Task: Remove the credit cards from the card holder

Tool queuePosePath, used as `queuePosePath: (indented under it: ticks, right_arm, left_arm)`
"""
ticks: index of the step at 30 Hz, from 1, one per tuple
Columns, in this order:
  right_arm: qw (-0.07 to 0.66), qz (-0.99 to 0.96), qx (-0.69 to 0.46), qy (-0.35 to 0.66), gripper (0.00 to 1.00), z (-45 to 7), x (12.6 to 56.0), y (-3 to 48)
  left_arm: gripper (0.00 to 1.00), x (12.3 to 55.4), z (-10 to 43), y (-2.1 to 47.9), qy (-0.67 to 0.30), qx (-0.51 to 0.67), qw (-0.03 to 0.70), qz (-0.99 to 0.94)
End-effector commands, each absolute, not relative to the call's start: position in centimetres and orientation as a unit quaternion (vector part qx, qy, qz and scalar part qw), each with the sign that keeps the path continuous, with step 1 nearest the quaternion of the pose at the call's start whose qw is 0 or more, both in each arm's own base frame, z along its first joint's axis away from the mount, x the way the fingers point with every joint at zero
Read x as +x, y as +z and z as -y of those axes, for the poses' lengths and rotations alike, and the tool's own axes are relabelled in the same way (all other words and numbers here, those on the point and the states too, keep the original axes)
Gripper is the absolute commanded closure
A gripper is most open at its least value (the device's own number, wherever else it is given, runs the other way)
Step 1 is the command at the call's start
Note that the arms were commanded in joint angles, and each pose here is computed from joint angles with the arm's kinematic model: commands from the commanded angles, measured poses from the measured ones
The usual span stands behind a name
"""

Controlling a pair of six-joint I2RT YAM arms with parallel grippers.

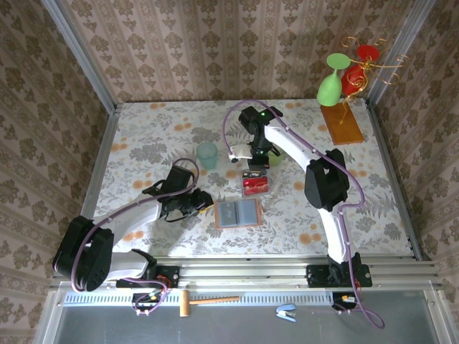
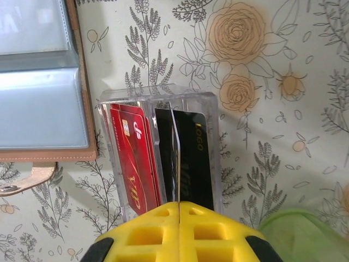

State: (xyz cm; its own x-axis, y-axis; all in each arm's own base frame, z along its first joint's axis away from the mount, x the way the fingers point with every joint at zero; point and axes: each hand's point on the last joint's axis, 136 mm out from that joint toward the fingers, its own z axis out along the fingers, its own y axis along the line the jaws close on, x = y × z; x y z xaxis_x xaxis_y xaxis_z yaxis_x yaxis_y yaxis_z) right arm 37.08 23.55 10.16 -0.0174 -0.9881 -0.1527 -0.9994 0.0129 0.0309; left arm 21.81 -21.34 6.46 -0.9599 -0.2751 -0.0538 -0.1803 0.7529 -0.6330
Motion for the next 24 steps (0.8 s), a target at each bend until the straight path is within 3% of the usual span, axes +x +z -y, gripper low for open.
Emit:
queuePosePath:
  ticks: [1, 18, 24]
  right_arm:
    - [0.024, -0.720, -0.688, 0.091, 1.00, -23.8, 36.6, 10.0]
    - [0.029, -0.786, -0.610, 0.097, 1.00, -24.5, 40.3, 9.5]
    - [0.011, -0.785, -0.610, 0.104, 1.00, -24.3, 39.8, 9.4]
  left_arm:
    - [0.72, 21.6, 20.9, 6.3, -0.326, -0.120, 0.074, -0.935]
    - [0.72, 21.6, 20.9, 6.0, -0.328, -0.122, 0.071, -0.934]
    - [0.72, 21.7, 21.1, 6.1, -0.332, -0.122, 0.071, -0.933]
